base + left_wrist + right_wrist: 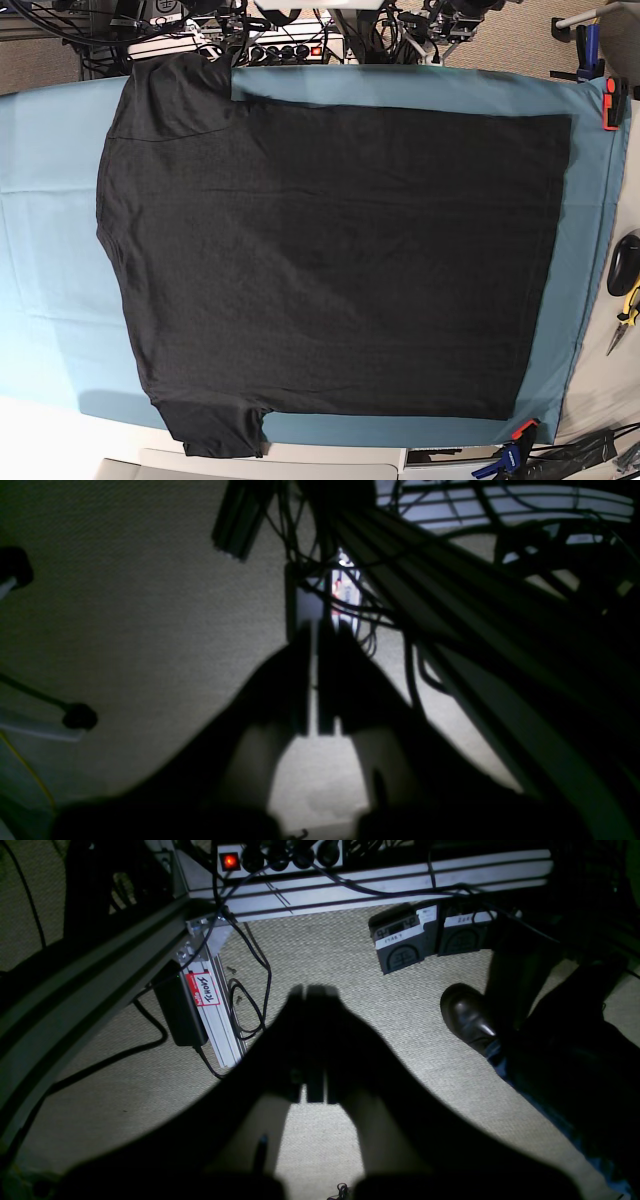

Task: Fold the T-shirt properly

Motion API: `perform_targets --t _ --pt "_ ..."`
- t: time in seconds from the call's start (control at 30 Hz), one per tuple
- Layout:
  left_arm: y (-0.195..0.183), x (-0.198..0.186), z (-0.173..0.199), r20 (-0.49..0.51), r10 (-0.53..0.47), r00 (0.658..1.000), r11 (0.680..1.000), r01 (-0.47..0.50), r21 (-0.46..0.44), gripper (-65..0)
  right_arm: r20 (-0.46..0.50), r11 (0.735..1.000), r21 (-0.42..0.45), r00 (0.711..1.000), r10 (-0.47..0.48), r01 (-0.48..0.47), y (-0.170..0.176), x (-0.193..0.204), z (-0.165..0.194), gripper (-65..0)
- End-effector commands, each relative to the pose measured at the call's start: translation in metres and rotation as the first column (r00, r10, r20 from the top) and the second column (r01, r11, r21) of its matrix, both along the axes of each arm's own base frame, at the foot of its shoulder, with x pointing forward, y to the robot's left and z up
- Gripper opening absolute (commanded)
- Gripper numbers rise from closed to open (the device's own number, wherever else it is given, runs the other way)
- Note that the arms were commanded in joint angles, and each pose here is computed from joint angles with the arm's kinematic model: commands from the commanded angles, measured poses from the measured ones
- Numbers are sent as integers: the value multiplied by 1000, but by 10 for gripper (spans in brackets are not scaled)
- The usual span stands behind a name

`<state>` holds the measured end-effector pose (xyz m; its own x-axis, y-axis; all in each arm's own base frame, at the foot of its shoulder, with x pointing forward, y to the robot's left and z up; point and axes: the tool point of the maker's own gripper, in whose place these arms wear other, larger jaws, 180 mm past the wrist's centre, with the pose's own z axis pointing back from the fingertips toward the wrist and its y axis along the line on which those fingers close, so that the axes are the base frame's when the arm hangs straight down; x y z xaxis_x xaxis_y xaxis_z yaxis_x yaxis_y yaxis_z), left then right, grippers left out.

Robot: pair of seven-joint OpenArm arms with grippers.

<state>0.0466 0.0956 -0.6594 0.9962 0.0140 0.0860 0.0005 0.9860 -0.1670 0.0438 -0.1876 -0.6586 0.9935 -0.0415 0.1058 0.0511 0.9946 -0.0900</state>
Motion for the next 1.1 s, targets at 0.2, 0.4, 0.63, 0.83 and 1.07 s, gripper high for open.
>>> perform_targets --t 0.2,0.4,0.63,0.83,1.07 --pt "1 1 0 4 -3 1000 1000 3 -4 -650 23 1000 -3 1000 -1 1 -3 8 1 -650" --pt "0 1 0 4 -3 1000 1000 3 -4 -650 23 1000 -4 1000 -1 1 -3 8 1 -650" --pt "0 2 0 4 -3 1000 1000 3 -4 -650 23 1000 -3 1000 -1 1 -3 8 1 -650" --pt "1 2 0 6 -3 1000 1000 3 -4 -650 23 1000 -3 1000 -1 1 -2 8 1 -650" --pt "-2 -17 0 -17 -8 1000 1000 7 -28 -650 83 1000 -19 996 9 -8 -8 13 5 -650"
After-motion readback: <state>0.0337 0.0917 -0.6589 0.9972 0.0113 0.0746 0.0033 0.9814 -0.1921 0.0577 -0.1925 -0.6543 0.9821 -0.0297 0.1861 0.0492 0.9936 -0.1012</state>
